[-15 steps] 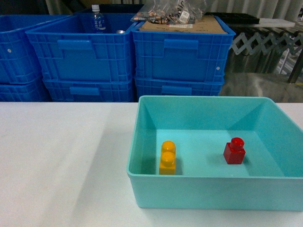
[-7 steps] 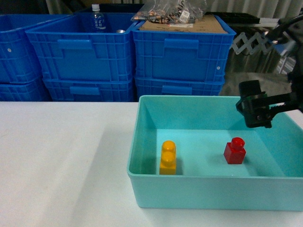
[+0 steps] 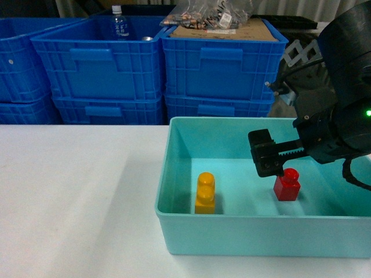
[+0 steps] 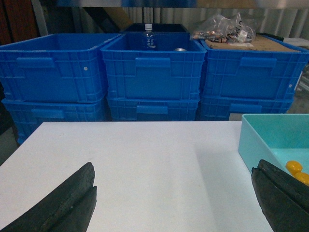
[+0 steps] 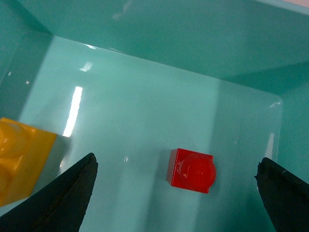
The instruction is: Pick red block from blue box to shelf
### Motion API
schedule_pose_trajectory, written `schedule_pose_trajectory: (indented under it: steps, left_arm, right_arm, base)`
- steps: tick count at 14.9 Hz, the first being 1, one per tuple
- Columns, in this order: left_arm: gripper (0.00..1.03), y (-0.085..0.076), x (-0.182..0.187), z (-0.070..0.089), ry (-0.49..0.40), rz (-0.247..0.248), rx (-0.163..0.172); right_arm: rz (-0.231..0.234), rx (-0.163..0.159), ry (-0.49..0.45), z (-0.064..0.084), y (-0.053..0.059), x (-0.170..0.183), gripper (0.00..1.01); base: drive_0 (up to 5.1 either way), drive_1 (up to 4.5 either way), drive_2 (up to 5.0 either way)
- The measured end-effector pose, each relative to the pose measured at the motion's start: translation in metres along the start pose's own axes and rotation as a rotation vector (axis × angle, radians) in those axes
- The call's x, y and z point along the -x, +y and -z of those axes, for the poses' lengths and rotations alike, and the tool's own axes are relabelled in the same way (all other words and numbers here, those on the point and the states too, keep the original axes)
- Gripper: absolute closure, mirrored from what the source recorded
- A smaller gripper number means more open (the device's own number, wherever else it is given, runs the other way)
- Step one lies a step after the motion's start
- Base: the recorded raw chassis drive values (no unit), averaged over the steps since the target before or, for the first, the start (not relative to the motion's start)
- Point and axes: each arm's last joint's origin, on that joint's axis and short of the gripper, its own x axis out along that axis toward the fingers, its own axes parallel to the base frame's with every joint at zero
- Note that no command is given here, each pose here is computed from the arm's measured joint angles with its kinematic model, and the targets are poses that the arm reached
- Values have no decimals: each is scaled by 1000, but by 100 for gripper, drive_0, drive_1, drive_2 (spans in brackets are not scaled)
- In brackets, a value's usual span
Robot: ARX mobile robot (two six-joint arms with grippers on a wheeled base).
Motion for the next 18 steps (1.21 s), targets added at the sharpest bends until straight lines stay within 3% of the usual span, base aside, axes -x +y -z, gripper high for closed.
schedule_pose_trajectory:
  steps: [3, 8, 11, 14, 16, 18]
  left_arm:
    - [5, 0, 0, 0, 0, 0, 0]
    - [5, 0, 0, 0, 0, 0, 0]
    - [5, 0, 0, 0, 0, 0, 0]
    - [5, 0, 0, 0, 0, 0, 0]
    - [5, 0, 0, 0, 0, 0, 0]
    - [5, 0, 0, 0, 0, 0, 0]
  right_arm:
    - [50, -26, 64, 4, 2, -37, 3]
    - [91, -42, 123, 16, 3, -59, 4]
    - [96, -58, 162, 21, 3, -63, 42]
    - [96, -73, 120, 19, 3, -62, 70]
    - [78, -86, 38, 19, 1, -36, 73]
    - [72, -111, -145, 5, -6, 14, 73]
  base:
    - [0, 0, 0]
    - [0, 0, 0]
    - [0, 0, 0]
    - [0, 0, 0]
    - [0, 0, 0]
    - [0, 0, 0]
